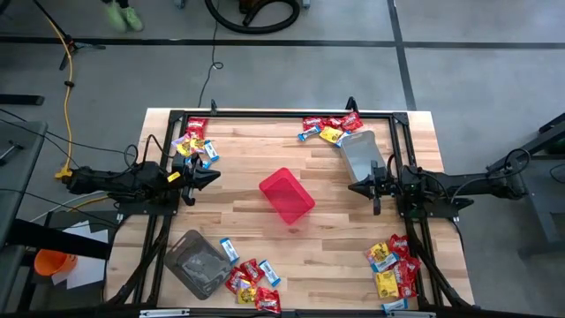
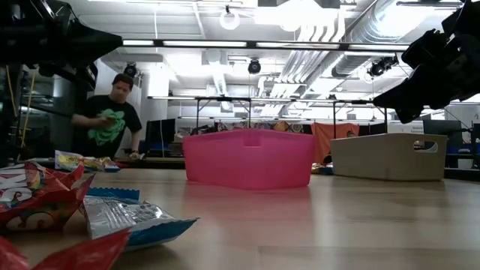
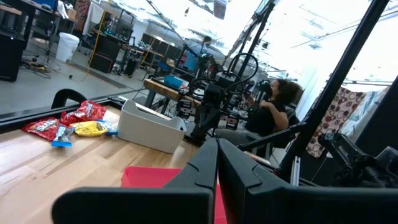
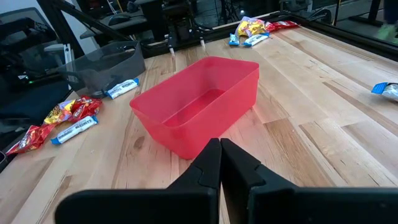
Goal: Sort candy
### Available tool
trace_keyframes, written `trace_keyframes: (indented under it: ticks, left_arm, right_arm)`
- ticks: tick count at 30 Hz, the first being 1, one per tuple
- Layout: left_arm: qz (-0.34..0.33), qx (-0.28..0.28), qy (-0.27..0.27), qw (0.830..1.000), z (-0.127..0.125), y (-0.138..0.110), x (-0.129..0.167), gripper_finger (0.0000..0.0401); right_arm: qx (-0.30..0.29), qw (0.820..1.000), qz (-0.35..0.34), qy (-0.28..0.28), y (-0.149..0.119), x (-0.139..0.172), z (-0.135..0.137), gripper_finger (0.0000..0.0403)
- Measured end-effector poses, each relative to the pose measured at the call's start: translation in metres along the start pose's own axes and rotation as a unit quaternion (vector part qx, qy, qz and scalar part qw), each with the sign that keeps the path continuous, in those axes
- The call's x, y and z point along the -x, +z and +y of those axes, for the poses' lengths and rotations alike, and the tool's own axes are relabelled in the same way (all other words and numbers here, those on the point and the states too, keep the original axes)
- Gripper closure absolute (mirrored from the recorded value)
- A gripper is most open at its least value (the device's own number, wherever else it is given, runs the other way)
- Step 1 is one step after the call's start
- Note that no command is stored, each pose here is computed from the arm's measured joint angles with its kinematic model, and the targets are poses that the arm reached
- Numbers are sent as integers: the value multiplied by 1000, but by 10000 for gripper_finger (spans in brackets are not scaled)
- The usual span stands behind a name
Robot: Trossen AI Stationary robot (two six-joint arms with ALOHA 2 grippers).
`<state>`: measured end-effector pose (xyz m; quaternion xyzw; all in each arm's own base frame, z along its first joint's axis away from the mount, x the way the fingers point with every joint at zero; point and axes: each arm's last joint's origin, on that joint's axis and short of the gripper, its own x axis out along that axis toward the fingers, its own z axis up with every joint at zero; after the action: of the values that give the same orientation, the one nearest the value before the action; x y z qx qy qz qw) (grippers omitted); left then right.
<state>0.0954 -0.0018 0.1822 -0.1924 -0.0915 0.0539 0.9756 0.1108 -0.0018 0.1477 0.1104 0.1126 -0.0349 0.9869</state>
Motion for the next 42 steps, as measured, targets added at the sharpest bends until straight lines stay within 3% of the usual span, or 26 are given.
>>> trace_keyframes:
  ticks: [9,11,12,14,16,18,22,26,32,34,36,42]
  left_arm:
    - [0,0,0,1000,0,0,0,401]
    - [0,0,0,1000,0,0,0,401]
    - [0,0,0,1000,0,0,0,401]
    - [0,0,0,1000,0,0,0,401]
    - [0,0,0,1000,0,0,0,401]
    - [0,0,0,1000,0,0,0,401]
    - [0,0,0,1000,0,0,0,401]
    - [1,0,0,1000,0,0,0,401]
    - [0,0,0,1000,0,0,0,401]
    - [0,0,0,1000,0,0,0,401]
    - [0,0,0,1000,0,0,0,401]
    - [0,0,0,1000,0,0,0,401]
  right_arm:
    - [-1,1000,-9,-1,1,0,0,402]
    - [-30,999,-21,4,4,0,1,402]
    - [-75,997,-31,17,6,0,2,402]
    - [-196,977,-59,53,14,1,5,402]
    - [-313,943,-84,77,21,2,6,402]
    - [-383,915,-100,78,24,3,6,402]
    - [-419,894,-152,33,27,4,2,402]
    - [-464,859,-217,-3,33,6,-1,402]
    - [-429,832,-340,88,61,20,5,402]
    - [-409,833,-359,94,72,22,8,402]
    - [-392,847,-349,82,83,20,11,402]
    - [-377,901,-216,-11,119,-10,24,401]
